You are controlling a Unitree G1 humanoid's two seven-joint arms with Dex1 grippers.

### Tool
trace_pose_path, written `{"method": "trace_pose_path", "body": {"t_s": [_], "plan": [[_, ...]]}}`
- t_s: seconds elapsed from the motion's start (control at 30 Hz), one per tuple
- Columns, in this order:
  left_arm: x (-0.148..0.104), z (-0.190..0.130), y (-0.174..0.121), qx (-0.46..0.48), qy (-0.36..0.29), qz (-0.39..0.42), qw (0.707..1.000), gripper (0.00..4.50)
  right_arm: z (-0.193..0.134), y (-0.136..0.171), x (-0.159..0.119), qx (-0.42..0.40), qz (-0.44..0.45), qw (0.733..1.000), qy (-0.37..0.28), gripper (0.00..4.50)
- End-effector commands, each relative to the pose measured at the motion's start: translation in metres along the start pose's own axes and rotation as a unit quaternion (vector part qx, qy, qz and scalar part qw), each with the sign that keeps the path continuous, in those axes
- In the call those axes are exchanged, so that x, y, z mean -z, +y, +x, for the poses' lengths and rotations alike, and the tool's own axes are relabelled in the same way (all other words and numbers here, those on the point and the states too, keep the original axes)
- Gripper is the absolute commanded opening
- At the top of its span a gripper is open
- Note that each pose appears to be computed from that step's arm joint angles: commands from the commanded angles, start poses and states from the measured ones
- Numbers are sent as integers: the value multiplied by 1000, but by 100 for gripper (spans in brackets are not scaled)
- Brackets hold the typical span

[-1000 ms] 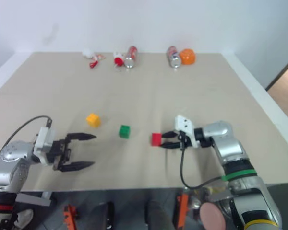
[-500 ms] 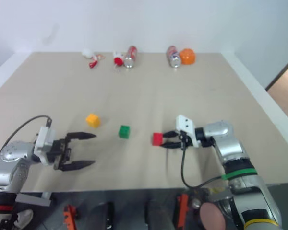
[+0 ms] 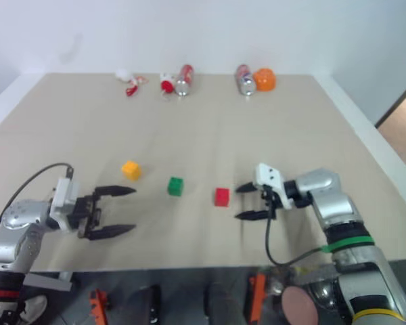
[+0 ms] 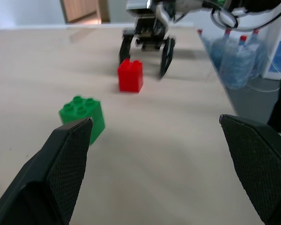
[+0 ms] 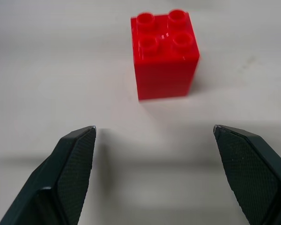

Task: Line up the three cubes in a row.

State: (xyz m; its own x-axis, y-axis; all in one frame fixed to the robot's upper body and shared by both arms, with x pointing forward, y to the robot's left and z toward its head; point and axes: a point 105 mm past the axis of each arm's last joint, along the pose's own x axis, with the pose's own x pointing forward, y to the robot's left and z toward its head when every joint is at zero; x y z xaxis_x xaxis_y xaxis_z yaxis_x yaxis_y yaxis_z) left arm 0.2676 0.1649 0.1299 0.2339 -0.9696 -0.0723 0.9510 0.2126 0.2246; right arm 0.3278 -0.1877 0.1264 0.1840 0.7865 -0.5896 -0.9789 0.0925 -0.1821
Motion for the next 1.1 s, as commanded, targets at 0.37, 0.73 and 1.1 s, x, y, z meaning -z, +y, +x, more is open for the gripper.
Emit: {"method": "trace_pose_path", "body": {"t_s": [0.37, 0.73, 1.1], "plan": [[31, 25, 19, -111, 74, -9, 991, 450, -58, -41, -112, 101, -108, 979, -138, 414], [30, 41, 39, -131, 60, -13, 989, 450, -25, -7, -105, 41, -82, 985, -146, 414], [24, 60, 57, -105, 70, 13, 992, 450, -21, -5, -106, 39, -81, 985, -149, 414]]}}
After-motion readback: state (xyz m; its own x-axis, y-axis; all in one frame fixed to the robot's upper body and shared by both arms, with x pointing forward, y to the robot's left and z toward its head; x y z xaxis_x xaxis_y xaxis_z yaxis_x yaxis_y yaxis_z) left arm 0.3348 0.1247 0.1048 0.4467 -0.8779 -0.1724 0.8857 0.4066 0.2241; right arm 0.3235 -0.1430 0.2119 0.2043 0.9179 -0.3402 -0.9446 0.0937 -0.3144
